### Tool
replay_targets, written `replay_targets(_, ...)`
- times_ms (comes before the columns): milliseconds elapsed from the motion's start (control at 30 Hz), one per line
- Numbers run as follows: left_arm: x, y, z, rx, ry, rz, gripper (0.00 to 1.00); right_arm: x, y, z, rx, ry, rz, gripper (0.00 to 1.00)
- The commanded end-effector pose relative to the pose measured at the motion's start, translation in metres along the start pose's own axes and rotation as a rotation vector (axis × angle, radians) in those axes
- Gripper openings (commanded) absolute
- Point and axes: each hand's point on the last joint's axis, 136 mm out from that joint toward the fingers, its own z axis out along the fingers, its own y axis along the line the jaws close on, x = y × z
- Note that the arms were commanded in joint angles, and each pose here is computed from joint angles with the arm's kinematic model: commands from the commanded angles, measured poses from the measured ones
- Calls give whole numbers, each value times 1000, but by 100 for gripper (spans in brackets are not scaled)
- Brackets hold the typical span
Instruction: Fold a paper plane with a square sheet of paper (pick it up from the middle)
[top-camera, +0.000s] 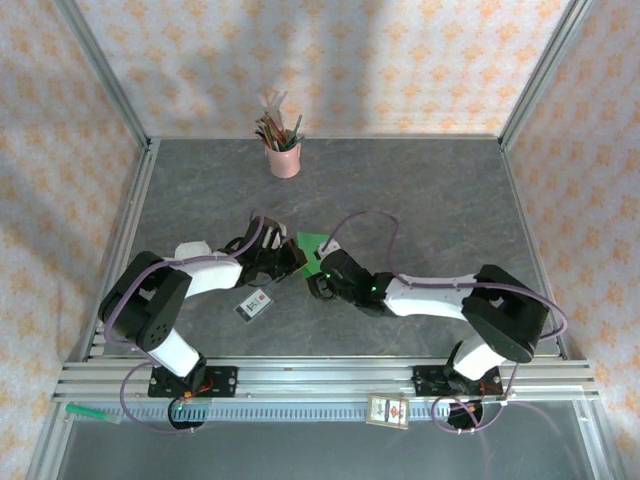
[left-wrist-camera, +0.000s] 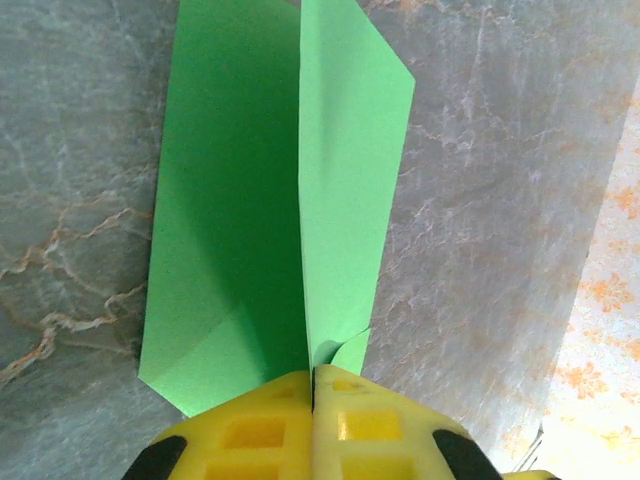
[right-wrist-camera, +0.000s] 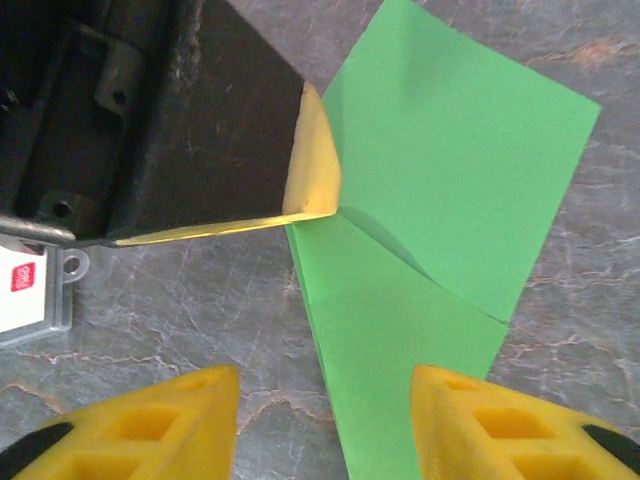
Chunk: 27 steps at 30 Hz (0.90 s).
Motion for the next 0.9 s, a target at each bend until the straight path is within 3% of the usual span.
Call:
replay_targets(0,-2,-2,-2,-12,15,-13,0,-5,0,9,47,-43,6,47)
replay_targets(533,0,-5,0,-24,41,-4,0,5,-15,33,200,-38,-31,45)
replay_targets(867,1,-2,1,-38,55,5,0,2,-15,32,222,-47,-53,32)
